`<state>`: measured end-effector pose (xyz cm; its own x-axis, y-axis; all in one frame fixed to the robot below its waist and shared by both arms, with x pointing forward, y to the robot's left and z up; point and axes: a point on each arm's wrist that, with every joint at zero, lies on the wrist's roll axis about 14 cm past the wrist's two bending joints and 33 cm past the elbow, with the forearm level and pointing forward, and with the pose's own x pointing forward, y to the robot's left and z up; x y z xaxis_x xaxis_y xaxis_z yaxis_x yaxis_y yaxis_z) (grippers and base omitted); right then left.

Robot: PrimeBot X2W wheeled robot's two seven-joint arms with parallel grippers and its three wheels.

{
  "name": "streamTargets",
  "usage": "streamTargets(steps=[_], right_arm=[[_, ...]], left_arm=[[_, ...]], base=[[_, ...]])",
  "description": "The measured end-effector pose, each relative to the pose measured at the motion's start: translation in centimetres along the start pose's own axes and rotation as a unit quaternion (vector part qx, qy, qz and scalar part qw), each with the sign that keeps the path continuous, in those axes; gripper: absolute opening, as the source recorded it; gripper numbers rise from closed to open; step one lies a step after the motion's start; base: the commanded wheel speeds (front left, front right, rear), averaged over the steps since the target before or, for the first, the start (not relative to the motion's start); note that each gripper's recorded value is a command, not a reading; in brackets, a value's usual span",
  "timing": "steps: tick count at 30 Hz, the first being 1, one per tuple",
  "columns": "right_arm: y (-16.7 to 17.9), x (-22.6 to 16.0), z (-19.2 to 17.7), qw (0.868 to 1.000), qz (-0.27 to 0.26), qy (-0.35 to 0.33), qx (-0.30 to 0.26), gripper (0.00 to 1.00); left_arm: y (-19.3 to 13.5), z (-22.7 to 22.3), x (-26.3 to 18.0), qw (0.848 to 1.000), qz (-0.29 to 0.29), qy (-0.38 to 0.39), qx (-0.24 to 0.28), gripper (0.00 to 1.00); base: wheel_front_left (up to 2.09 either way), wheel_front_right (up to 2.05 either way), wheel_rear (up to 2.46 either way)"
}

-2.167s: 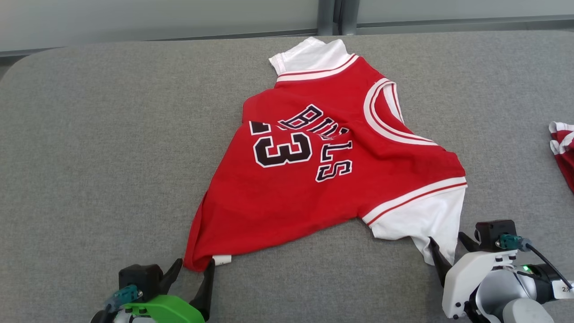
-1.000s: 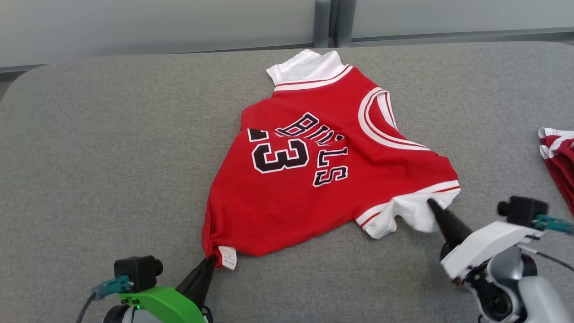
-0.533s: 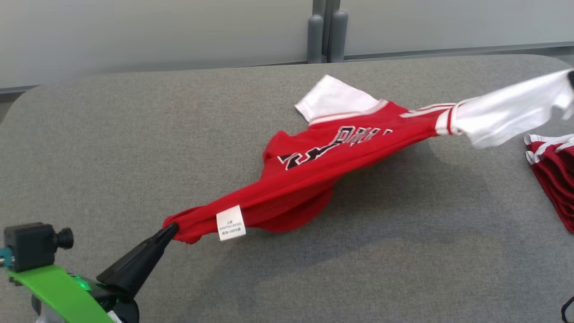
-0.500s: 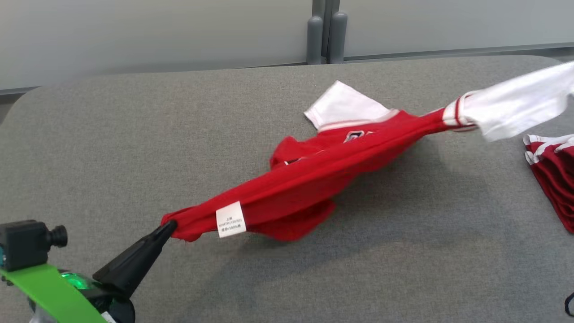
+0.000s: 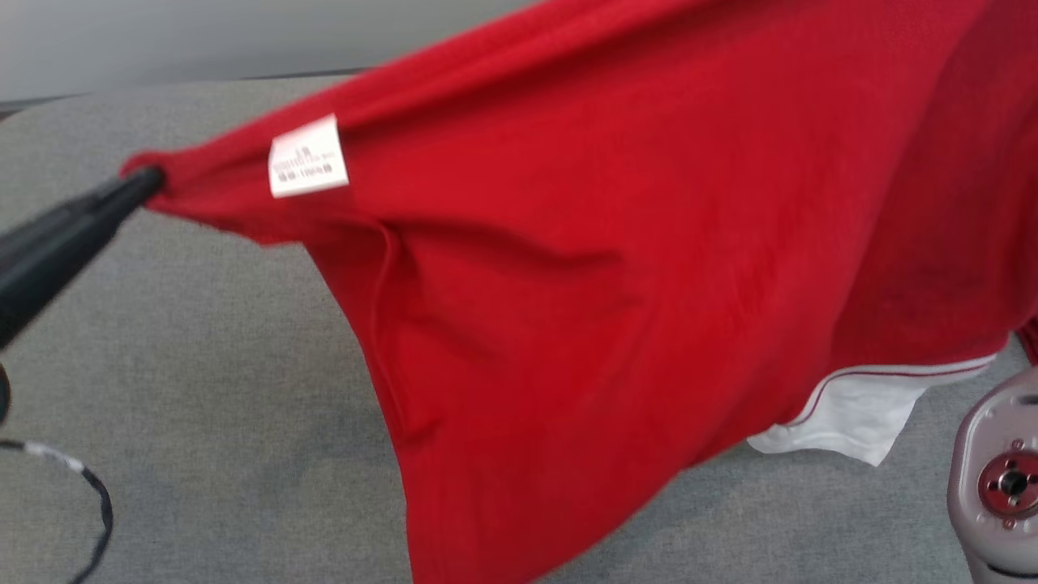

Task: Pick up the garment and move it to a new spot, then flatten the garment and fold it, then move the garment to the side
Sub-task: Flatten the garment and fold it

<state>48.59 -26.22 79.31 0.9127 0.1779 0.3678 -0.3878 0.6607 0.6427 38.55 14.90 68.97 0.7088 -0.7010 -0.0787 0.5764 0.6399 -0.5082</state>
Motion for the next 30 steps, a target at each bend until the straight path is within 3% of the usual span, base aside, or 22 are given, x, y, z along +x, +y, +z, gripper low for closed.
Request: streamTargets(steps=[6, 13, 17, 20, 24, 27, 30], right_arm=[[-0.7, 6.6, -0.5, 1.000, -0.015, -0.015, -0.012, 0.00], [-1.7, 15.9, -2.9, 0.997, -0.016, -0.071, -0.013, 0.00], [-3.3, 19.7, -6.3, 0.997, -0.018, -0.072, 0.000, 0.00], [-4.7, 21.3, -9.9, 0.999, -0.013, -0.046, 0.025, 0.00], [-11.4, 19.6, -17.1, 0.995, -0.060, 0.020, 0.079, 0.00], [-17.3, 14.4, -23.2, 0.984, -0.120, 0.091, 0.094, 0.00], [-20.7, 7.3, -27.9, 0.965, -0.157, 0.165, 0.128, 0.00]], left_arm=[[5.4, 4.2, 4.8, 0.998, 0.056, -0.001, 0.029, 0.00], [11.9, 11.4, 13.1, 0.985, 0.125, -0.086, 0.087, 0.00], [15.2, 11.6, 17.2, 0.977, 0.139, -0.093, 0.129, 0.00], [17.9, 9.2, 19.6, 0.981, 0.132, -0.080, 0.114, 0.00], [22.9, 1.5, 20.6, 0.986, 0.149, -0.002, 0.077, 0.00], [26.0, -6.3, 18.7, 0.980, 0.172, 0.086, 0.053, 0.00], [26.6, -12.0, 15.9, 0.973, 0.175, 0.149, 0.039, 0.00]], base=[[0.00, 0.00, 0.00], [0.00, 0.00, 0.00], [0.00, 0.00, 0.00], [0.00, 0.00, 0.00], [0.00, 0.00, 0.00], [0.00, 0.00, 0.00], [0.00, 0.00, 0.00]])
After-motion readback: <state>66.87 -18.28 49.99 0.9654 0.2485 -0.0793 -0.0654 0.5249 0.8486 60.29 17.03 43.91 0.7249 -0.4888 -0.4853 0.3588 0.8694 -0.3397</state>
